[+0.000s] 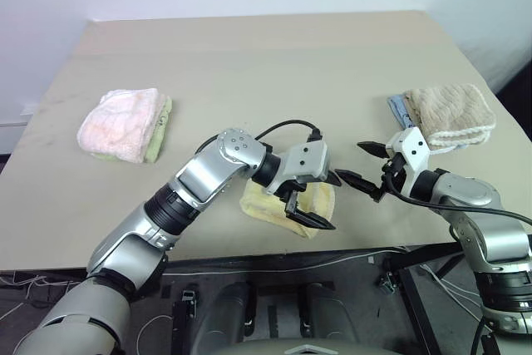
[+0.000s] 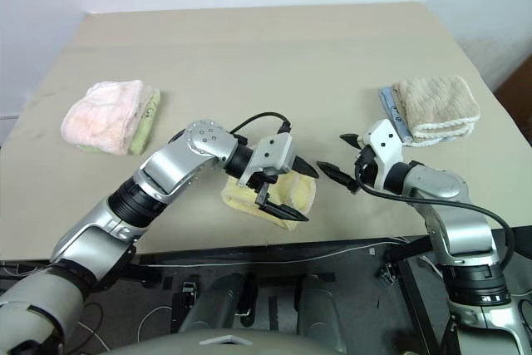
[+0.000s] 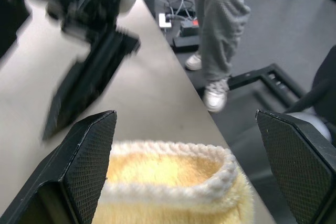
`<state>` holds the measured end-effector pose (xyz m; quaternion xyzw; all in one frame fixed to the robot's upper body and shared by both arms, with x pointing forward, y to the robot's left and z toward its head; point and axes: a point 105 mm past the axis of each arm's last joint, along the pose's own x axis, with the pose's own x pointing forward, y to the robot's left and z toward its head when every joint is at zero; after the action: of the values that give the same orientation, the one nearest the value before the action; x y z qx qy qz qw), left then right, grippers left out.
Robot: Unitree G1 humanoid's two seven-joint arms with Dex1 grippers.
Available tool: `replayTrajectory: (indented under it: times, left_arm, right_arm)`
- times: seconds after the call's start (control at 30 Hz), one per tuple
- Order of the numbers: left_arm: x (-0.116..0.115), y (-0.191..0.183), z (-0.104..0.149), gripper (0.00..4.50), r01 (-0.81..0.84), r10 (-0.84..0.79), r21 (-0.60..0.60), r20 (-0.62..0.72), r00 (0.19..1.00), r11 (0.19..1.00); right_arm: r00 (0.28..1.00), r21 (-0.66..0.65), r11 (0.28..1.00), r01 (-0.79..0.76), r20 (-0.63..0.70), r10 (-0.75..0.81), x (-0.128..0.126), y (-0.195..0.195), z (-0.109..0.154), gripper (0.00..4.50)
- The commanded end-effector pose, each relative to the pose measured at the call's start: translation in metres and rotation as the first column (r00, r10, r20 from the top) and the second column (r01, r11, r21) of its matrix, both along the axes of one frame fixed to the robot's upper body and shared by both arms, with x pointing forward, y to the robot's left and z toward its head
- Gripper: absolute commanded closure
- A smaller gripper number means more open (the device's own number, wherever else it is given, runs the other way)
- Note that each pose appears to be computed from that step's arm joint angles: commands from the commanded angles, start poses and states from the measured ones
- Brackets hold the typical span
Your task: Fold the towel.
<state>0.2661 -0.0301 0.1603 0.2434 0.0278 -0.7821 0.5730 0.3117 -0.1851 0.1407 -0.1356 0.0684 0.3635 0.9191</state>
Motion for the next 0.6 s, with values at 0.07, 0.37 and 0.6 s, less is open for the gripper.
replayTrajectory:
  times: [0.07, 0.37, 0.6]
  left_arm:
    - [0.002, 0.006, 0.016, 0.05, 0.023, -0.023, -0.073, -0.002, 1.0, 0.997]
    - [0.063, 0.055, 0.071, 0.05, -0.272, 0.282, -0.296, -0.012, 0.959, 0.916]
    - [0.063, 0.097, 0.061, 0.85, -0.356, 0.334, -0.343, -0.124, 0.934, 0.869]
  right_arm:
    - [0.999, 0.048, 0.998, -0.029, 0.042, 0.027, -0.004, 0.005, 0.016, 0.0]
    - [0.998, 0.136, 0.99, -0.044, 0.053, 0.037, -0.009, 0.0, 0.04, 0.0]
    - [0.98, 0.199, 0.96, -0.196, 0.064, 0.187, -0.025, 0.034, 0.059, 1.86]
